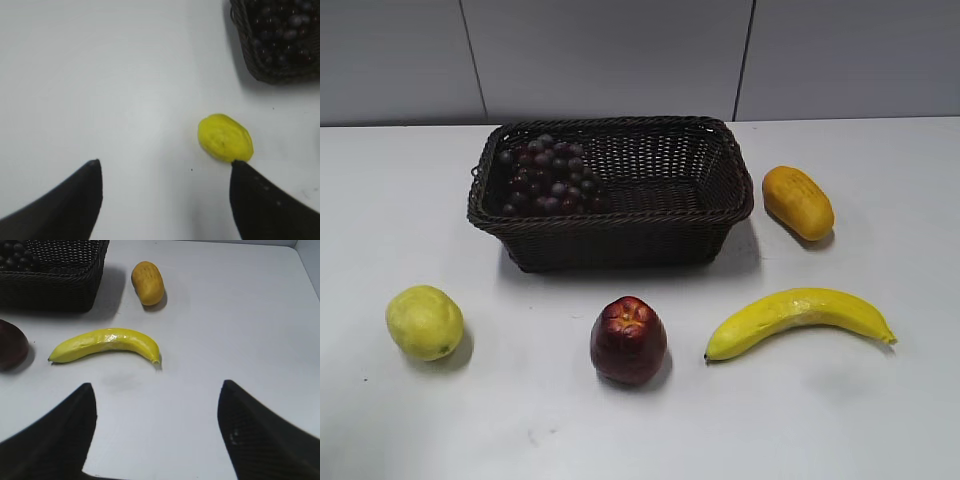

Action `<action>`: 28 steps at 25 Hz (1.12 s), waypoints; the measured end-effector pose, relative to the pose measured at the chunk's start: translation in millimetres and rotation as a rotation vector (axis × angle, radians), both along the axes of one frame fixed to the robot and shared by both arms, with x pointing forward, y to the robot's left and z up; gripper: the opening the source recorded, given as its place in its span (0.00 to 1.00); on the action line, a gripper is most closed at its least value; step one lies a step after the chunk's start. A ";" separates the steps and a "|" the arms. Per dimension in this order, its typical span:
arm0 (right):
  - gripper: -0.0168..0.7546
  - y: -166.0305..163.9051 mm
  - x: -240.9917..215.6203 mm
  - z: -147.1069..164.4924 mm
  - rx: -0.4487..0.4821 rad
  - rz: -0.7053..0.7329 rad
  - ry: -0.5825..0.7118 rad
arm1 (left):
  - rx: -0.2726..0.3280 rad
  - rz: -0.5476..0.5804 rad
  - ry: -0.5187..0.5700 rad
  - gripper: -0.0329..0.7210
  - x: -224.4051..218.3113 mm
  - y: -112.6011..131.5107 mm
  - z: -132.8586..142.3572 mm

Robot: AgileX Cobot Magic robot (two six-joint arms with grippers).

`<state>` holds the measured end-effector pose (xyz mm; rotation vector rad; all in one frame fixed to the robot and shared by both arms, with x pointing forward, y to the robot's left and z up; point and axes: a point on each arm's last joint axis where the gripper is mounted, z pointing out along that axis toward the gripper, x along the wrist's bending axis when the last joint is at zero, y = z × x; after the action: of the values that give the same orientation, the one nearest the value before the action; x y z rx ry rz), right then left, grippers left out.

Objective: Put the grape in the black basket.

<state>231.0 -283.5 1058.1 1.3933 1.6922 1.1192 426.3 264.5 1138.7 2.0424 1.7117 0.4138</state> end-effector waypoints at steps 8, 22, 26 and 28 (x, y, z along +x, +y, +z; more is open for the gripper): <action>0.76 0.0 0.0 0.0 0.000 0.000 0.000 | -0.030 0.017 -0.113 0.82 -94.0 16.0 -41.6; 0.76 0.0 0.0 0.0 0.000 0.000 0.000 | -0.023 -0.023 -0.273 0.82 -157.6 26.9 -96.5; 0.76 0.0 0.0 0.0 0.000 0.000 0.000 | -0.001 -0.022 -0.284 0.82 -156.8 28.6 -96.1; 0.76 0.0 0.0 0.0 0.000 0.000 0.000 | 0.016 -0.020 -0.287 0.82 -156.6 29.9 -96.1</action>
<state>231.0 -283.5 1058.1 1.3933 1.6922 1.1192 269.7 294.5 1042.6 1.9028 1.5184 0.6803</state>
